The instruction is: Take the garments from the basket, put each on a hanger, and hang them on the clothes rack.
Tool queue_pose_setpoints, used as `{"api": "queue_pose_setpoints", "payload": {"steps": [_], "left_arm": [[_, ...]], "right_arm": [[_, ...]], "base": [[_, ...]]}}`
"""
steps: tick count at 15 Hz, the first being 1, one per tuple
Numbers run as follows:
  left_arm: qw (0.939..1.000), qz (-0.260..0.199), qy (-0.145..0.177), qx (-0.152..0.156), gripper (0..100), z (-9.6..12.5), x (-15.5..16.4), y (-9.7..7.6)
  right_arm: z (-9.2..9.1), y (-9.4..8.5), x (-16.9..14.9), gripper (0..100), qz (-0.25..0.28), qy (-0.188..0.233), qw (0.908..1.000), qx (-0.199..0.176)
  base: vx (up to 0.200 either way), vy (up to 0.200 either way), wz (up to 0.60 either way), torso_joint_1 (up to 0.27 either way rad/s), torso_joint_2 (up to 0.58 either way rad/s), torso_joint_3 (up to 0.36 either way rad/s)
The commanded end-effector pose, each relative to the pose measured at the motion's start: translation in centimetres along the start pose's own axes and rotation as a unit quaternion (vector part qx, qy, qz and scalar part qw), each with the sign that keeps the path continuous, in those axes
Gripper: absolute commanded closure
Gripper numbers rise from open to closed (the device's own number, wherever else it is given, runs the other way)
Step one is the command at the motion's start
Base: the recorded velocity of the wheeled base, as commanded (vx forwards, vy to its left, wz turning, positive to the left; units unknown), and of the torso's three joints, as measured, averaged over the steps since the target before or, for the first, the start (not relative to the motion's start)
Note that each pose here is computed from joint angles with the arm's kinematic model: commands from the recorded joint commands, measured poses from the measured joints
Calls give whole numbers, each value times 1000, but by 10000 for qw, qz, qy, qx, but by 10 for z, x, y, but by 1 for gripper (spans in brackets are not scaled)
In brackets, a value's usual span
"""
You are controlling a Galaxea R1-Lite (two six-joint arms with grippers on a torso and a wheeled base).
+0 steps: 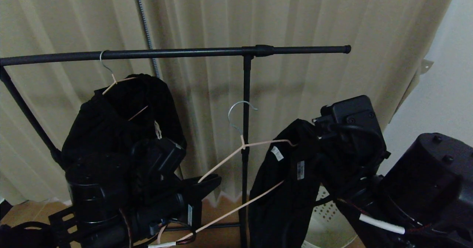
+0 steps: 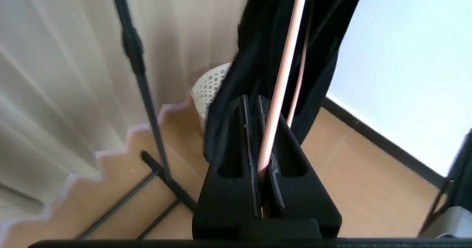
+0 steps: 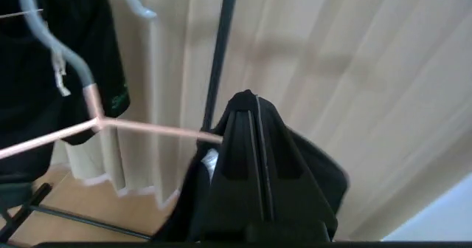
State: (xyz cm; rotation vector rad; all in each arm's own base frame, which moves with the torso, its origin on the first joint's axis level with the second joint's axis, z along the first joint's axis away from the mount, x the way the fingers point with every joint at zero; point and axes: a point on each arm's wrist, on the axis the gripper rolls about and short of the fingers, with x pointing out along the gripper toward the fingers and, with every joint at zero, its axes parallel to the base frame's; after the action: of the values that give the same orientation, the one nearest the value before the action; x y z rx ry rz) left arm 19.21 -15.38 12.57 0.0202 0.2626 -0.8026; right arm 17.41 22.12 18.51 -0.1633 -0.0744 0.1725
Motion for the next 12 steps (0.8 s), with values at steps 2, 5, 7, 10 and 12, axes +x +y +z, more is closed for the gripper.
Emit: {"api": "queue_pose_setpoints", "payload": {"steps": [2,5,7,10,12], "left_arm": [[9994,138,-305,103,100,7,-33,0],[9984,99,-538,149,100,12,-51,-3],[9978,117,-606,234,100,14,-52,-3],[9967,364,-702,207,100,21,-49,7],[9962,462,-707,190,100,22,-48,11]], "right_arm": [[3,-28,16,100,-548,-25,9985,77],[5,-34,34,100,-827,-53,9965,124],[4,-30,46,100,-911,-44,9958,116],[1,-31,44,100,-903,-10,9959,102],[1,-31,43,100,-893,-1,9960,92]], "base": [[0,0,0,0,0,0],[0,0,0,0,0,0],[0,0,0,0,0,0],[0,0,0,0,0,0],[0,0,0,0,0,0]]}}
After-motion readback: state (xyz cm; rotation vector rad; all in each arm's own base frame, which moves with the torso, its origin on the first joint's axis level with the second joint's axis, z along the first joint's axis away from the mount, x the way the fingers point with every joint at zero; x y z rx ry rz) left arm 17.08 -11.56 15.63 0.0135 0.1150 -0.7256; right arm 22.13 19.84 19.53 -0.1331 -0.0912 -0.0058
